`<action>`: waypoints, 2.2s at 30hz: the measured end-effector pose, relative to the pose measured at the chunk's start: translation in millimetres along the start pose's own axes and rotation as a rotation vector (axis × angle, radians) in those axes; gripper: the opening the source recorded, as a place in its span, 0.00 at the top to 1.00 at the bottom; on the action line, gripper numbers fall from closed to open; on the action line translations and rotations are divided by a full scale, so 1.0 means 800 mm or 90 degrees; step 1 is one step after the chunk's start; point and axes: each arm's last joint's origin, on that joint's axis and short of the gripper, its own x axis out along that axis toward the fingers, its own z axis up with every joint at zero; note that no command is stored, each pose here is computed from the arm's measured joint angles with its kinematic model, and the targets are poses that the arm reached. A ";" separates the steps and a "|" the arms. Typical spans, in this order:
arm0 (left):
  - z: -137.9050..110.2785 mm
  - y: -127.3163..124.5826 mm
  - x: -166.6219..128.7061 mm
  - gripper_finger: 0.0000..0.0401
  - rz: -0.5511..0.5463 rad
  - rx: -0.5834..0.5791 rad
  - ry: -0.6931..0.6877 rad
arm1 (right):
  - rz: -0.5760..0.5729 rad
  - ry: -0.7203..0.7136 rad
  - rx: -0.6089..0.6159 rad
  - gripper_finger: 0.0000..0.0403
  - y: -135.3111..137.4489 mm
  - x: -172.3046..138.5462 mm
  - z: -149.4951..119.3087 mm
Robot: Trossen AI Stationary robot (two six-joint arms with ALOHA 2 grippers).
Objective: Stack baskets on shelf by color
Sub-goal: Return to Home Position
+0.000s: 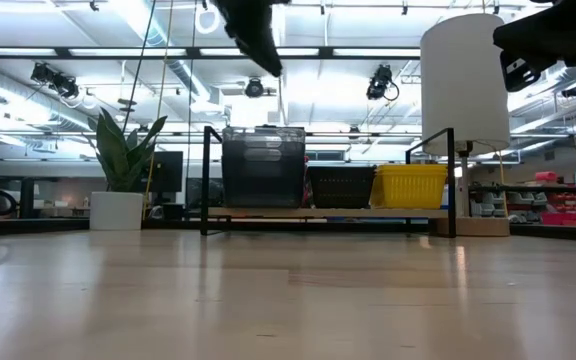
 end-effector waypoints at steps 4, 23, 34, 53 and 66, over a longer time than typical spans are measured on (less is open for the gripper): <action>-0.029 -0.017 -0.008 0.53 -0.007 -0.011 -0.071 | 0.000 -0.001 0.000 0.94 0.000 0.000 0.000; -0.183 -0.092 -0.005 0.64 -0.017 -0.024 -0.483 | 0.000 -0.007 0.003 0.94 0.000 0.000 0.002; -0.232 -0.104 -0.056 0.63 -0.105 -0.116 -0.625 | 0.001 -0.014 0.006 0.94 0.000 0.000 0.003; -0.326 -0.123 -0.005 0.63 -0.157 -0.187 -0.682 | 0.001 -0.020 0.010 0.94 0.000 0.000 0.004; -0.361 -0.125 -0.004 0.63 -0.168 -0.173 -0.655 | 0.001 -0.023 0.011 0.94 0.000 0.000 0.005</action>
